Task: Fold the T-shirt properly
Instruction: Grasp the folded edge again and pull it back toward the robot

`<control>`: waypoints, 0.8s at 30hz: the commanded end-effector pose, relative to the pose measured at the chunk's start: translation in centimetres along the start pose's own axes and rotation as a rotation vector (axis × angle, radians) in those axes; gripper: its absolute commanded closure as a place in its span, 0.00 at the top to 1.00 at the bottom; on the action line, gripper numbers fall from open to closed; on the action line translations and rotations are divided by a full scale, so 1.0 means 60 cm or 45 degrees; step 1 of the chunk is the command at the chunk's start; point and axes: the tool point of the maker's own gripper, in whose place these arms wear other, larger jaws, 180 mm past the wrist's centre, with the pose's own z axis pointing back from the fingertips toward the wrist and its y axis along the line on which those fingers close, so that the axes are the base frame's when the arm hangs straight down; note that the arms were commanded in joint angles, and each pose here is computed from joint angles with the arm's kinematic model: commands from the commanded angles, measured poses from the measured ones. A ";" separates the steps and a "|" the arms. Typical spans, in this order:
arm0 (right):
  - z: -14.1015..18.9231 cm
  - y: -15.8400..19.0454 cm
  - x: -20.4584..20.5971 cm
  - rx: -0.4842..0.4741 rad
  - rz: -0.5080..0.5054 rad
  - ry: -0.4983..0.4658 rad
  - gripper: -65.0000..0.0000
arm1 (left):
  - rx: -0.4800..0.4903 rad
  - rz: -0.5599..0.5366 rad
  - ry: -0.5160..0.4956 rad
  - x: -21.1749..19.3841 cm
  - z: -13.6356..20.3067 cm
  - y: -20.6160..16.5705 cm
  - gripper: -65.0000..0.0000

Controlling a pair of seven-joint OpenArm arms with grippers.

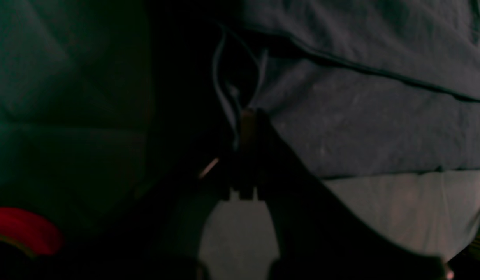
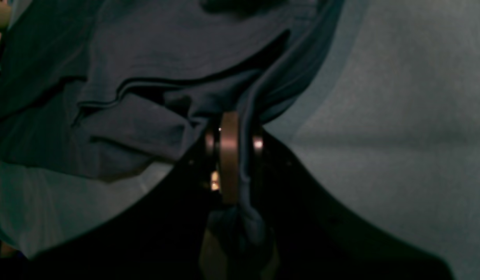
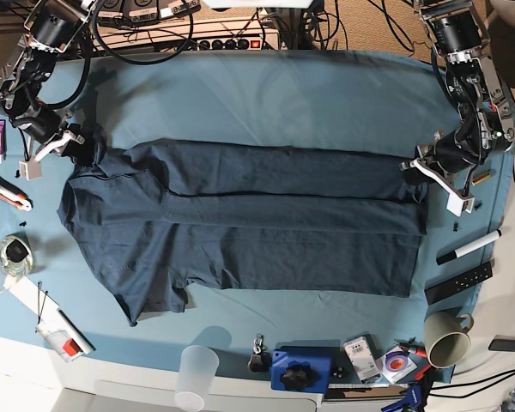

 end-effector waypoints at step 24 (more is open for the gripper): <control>0.097 -0.052 -0.028 -0.186 0.012 0.058 0.00 | 0.091 -0.049 0.120 -0.045 0.077 0.059 0.00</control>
